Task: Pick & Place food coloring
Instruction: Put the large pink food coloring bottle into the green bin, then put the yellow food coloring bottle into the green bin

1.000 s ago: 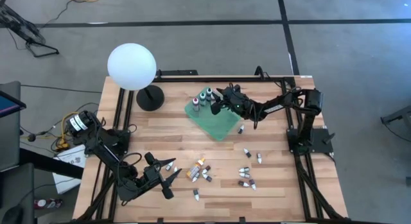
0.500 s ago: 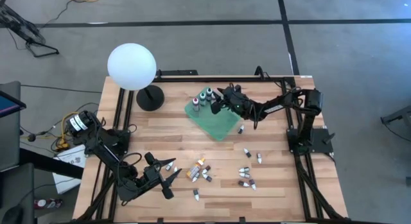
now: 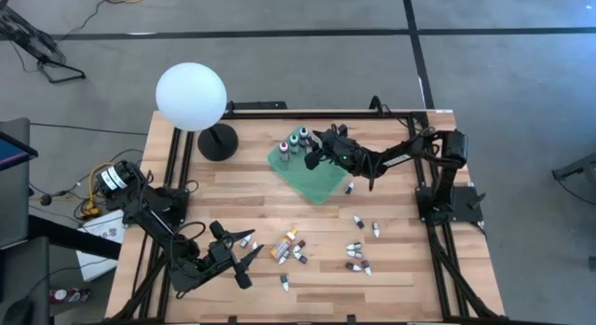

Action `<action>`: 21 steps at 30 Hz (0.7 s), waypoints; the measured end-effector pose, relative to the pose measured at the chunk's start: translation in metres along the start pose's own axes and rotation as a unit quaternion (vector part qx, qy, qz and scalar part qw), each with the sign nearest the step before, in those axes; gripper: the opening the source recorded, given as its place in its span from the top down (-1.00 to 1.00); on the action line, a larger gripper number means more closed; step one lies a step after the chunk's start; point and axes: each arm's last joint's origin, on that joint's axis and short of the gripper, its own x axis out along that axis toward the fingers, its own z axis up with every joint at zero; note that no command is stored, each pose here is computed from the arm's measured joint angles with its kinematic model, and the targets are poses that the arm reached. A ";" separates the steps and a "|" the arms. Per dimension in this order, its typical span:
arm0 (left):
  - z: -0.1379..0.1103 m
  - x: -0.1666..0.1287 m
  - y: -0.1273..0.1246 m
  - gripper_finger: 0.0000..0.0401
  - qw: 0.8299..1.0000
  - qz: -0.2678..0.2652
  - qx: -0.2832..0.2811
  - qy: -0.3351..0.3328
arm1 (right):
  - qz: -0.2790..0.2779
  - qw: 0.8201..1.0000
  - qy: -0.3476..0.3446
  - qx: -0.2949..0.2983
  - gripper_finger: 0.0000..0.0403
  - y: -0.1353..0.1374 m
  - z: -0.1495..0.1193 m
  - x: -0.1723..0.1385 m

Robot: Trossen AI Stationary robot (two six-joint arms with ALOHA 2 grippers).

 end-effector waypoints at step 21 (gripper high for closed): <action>0.000 0.000 0.000 -0.08 1.000 -0.005 0.002 0.000 | 0.076 0.990 -0.096 -0.075 0.33 0.021 0.098 -0.092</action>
